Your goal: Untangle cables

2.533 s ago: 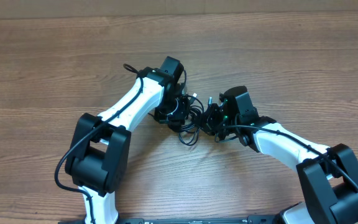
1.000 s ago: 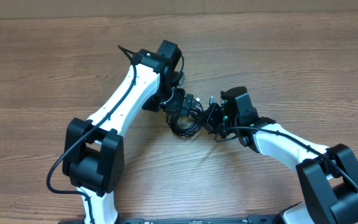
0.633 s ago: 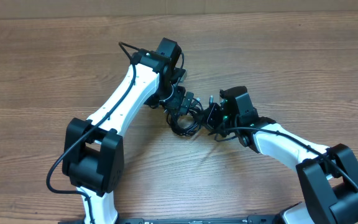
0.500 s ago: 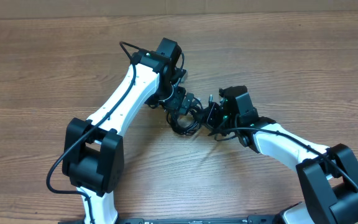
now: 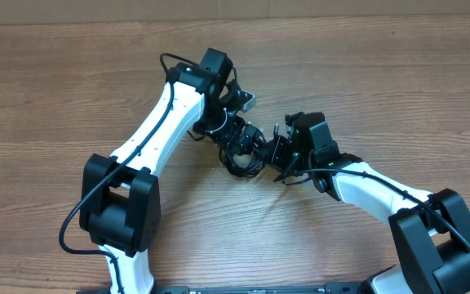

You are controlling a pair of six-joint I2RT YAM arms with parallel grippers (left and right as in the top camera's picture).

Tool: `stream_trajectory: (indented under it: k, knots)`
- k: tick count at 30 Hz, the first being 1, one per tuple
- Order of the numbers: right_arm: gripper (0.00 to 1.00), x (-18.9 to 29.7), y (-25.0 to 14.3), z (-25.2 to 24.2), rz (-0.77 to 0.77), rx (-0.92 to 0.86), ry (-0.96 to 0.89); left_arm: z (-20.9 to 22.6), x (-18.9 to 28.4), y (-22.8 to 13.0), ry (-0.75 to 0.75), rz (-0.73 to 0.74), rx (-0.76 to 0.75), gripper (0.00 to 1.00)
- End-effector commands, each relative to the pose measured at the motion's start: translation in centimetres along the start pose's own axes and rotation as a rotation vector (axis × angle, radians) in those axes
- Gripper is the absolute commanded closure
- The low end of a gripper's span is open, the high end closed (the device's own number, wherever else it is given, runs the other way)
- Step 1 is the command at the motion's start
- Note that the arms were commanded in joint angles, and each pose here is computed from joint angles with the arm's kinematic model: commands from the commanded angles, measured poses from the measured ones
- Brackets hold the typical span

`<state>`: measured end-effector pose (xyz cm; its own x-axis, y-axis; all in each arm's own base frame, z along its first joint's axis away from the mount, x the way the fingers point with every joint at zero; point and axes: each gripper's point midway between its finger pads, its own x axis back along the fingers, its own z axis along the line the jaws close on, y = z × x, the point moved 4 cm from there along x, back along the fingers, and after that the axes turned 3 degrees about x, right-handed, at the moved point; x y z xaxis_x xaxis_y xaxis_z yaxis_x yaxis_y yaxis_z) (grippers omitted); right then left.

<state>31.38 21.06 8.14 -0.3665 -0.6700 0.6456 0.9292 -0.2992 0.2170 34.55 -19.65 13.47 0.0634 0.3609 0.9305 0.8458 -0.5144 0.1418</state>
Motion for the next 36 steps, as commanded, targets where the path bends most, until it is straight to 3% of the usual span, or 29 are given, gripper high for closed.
stream_trajectory:
  k: [1, 2, 4, 5, 9, 15, 19, 23, 25, 28, 36]
  knots:
    - [0.96, 0.6, 0.9, 0.9, -0.035, 0.029, 0.021, -0.7, 0.8, 0.1, -0.041, -0.028, -0.089, 0.02]
    - [0.96, 0.6, 0.9, 0.9, -0.035, 0.029, 0.021, -0.7, 0.6, 0.0, -0.041, -0.028, -0.097, 0.06]
    - [0.96, 0.6, 0.9, 0.9, -0.035, 0.028, 0.022, -0.5, 0.3, 0.1, -0.039, -0.034, -0.112, 0.26]
    - [0.96, 0.6, 0.9, 0.9, -0.035, 0.028, 0.022, -0.5, 0.1, 0.1, -0.039, -0.035, -0.112, 0.30]
    - [0.96, 0.6, 0.9, 0.9, -0.035, 0.028, 0.022, -0.1, -0.9, 0.0, -0.037, -0.045, -0.116, 0.32]
    - [0.96, 0.6, 0.9, 0.9, -0.035, 0.028, 0.022, 0.2, -2.1, -0.4, -0.042, -0.049, -0.154, 0.24]
    - [0.96, 0.6, 0.9, 0.9, -0.035, 0.028, 0.022, 0.0, -2.6, -0.9, -0.072, -0.040, -0.240, 0.24]
    - [0.96, 0.6, 0.9, 0.9, -0.033, 0.035, 0.020, 0.1, -3.1, -1.3, -0.077, -0.036, -0.296, 0.39]
    - [0.96, 0.6, 0.9, 0.9, -0.031, 0.056, 0.022, 0.3, -3.4, -1.4, -0.075, -0.039, -0.295, 0.34]
    - [0.96, 0.6, 0.8, 0.9, -0.031, 0.057, 0.021, 0.6, -3.8, -1.3, -0.059, -0.048, -0.299, 0.00]
    - [0.96, 0.6, 0.9, 0.9, -0.034, 0.056, 0.018, 1.5, -3.8, -1.0, 0.003, -0.050, -0.255, 0.00]
